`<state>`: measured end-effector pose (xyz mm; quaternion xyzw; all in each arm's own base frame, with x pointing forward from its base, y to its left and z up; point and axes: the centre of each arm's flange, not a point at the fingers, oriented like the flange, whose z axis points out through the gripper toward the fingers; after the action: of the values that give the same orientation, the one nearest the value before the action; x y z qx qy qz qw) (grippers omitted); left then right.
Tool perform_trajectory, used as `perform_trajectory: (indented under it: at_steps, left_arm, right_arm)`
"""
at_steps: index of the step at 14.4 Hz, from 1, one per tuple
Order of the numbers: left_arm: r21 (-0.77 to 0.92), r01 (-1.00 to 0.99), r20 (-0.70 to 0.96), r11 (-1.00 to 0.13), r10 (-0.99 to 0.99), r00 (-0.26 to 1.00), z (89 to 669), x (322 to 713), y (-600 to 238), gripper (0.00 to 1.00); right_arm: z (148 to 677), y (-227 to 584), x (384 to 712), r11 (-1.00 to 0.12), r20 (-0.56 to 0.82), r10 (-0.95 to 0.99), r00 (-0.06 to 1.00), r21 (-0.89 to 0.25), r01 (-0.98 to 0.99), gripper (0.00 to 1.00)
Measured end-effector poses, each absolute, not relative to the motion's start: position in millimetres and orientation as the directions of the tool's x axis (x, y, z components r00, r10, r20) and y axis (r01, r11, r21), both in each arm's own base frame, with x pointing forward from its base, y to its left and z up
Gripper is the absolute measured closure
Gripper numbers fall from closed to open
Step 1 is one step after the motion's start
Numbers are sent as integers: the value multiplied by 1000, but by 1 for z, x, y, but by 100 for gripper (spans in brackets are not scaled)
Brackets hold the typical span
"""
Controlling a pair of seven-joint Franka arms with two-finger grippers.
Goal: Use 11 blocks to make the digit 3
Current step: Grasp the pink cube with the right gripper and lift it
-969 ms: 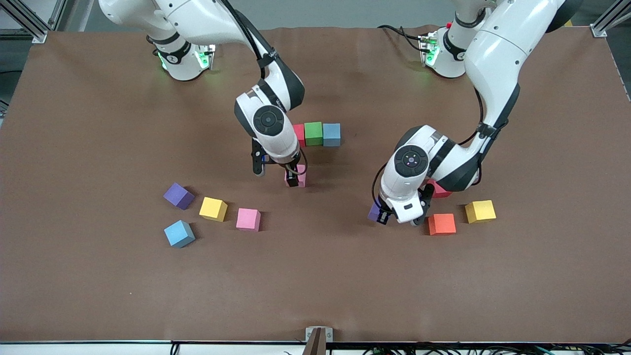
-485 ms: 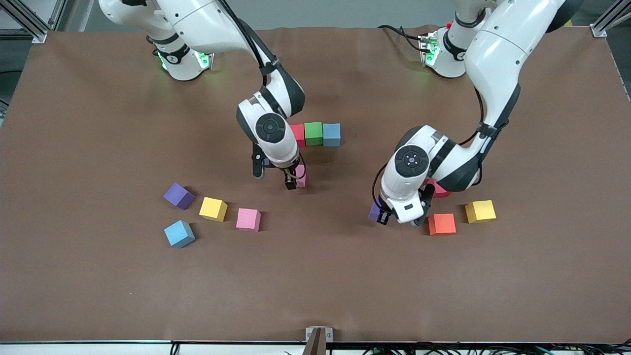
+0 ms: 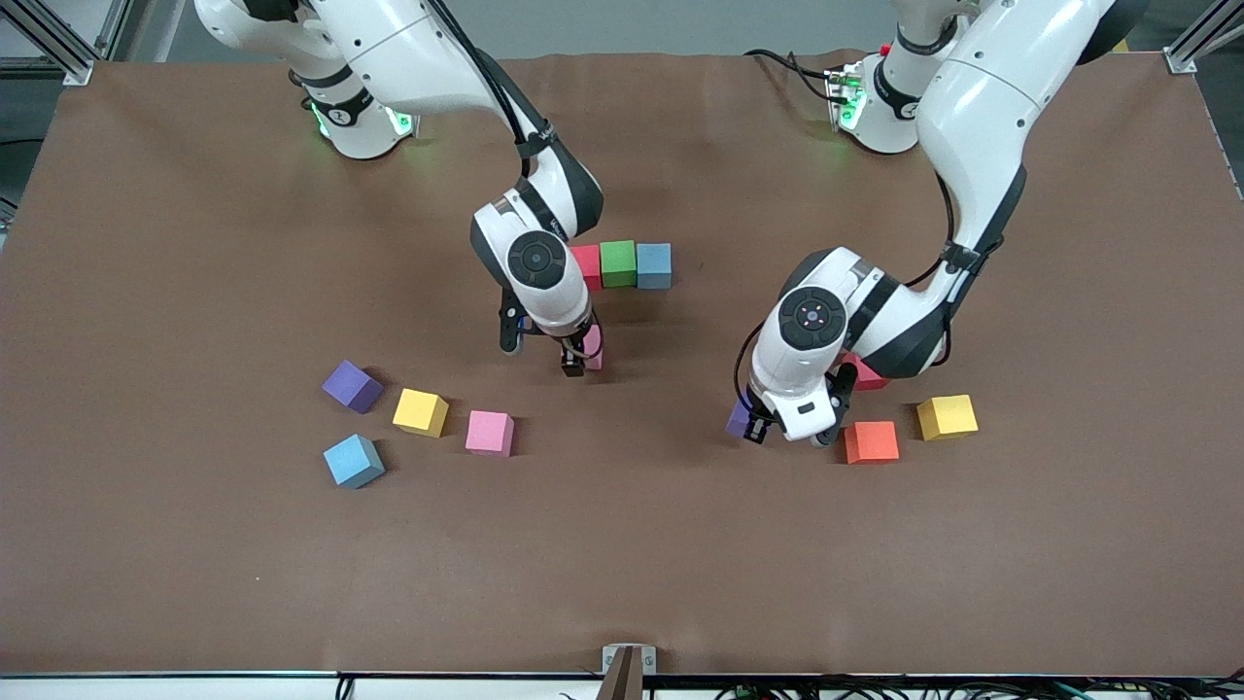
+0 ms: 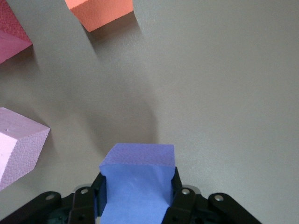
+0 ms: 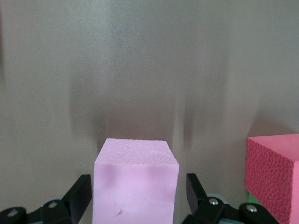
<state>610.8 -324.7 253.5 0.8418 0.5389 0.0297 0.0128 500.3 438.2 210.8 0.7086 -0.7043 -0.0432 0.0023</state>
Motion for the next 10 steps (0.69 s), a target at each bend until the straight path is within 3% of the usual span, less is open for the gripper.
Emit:
perform_trajectory:
  at_steps: [4, 10]
  left_arm:
    - [54, 906, 36, -419, 908, 417, 253, 611, -325, 47]
    - [53, 907, 36, -418, 908, 417, 253, 611, -324, 47]
  right_arm:
    - [220, 439, 509, -2, -71, -997, -1, 46, -999, 44]
    - [225, 429, 514, -61, -52, -997, 57, 83, -995, 44]
